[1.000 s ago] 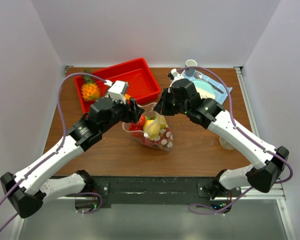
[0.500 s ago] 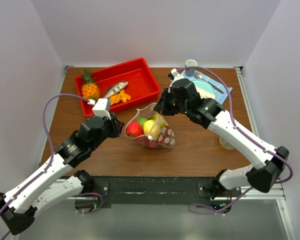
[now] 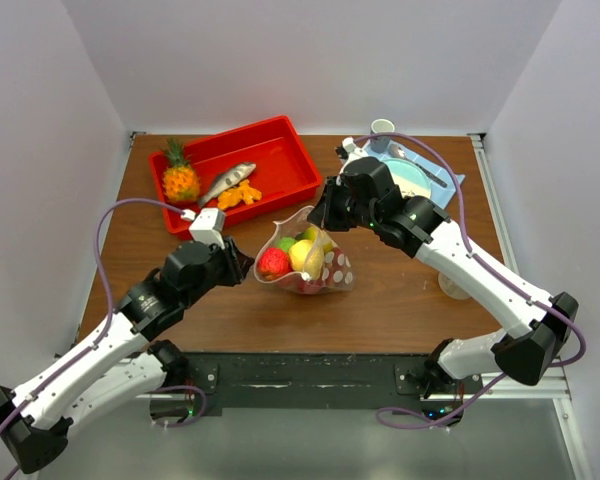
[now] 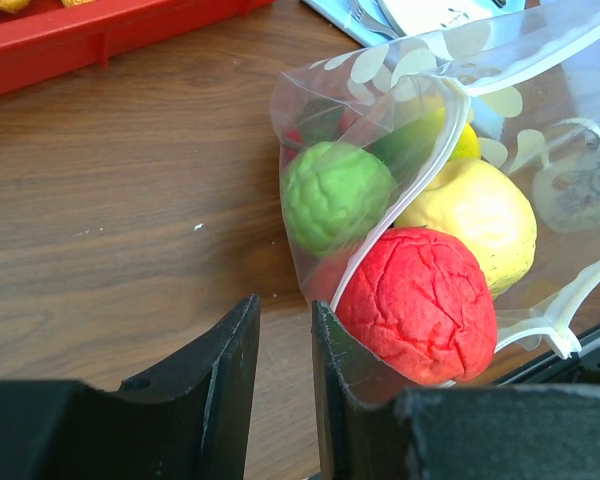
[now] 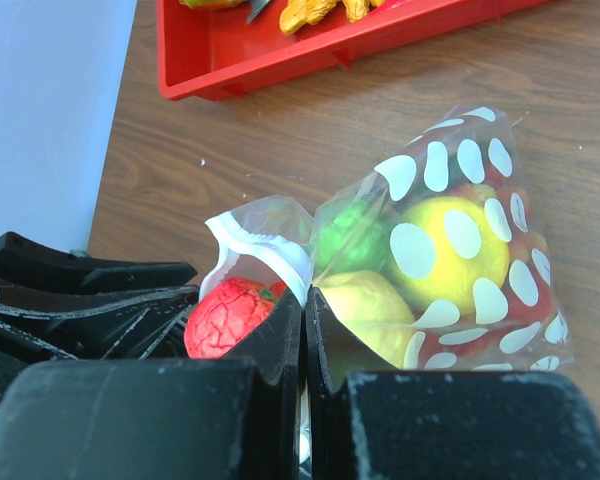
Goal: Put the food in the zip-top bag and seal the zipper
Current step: Adjust the zipper food storage bag at the center of the board.
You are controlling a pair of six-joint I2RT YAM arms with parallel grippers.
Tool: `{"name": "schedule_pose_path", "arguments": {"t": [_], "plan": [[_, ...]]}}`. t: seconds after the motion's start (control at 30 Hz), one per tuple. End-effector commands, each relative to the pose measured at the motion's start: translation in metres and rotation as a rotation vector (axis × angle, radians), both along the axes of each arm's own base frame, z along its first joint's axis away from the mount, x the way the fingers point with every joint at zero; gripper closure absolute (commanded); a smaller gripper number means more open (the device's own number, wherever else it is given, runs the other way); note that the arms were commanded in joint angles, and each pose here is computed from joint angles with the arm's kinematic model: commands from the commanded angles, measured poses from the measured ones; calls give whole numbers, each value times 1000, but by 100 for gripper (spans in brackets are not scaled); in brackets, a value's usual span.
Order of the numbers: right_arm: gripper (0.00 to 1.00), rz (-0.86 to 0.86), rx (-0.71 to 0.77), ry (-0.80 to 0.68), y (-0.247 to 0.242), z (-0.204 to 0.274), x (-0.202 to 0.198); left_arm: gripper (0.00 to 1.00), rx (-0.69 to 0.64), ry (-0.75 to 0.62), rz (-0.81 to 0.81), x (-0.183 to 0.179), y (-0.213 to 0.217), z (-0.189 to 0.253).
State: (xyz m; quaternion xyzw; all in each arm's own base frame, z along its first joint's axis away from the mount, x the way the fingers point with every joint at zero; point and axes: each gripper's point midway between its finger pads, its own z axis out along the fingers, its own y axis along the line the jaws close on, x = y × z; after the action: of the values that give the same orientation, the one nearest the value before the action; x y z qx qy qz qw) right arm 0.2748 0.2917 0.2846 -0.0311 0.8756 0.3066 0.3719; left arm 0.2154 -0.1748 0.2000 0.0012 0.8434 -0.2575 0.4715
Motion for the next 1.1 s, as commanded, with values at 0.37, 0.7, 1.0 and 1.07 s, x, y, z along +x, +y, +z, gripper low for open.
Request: {"name": "schedule_pose_path", "arguments": {"t": [0.37,0.7,1.0,1.07], "plan": [[100,5,129,-84,12,45,7,62,-118,-5,-20,-14,-3,7],[100,3,126,-81,13,43,9,63,-157,12,-58,-25,-7,5],[100,-1,127,-84,15,42,12,65,-155,30,-62,-25,-9,-5],[100,1,128,-83,15,43,11,65,-153,28,-60,-22,-11,-6]]}}
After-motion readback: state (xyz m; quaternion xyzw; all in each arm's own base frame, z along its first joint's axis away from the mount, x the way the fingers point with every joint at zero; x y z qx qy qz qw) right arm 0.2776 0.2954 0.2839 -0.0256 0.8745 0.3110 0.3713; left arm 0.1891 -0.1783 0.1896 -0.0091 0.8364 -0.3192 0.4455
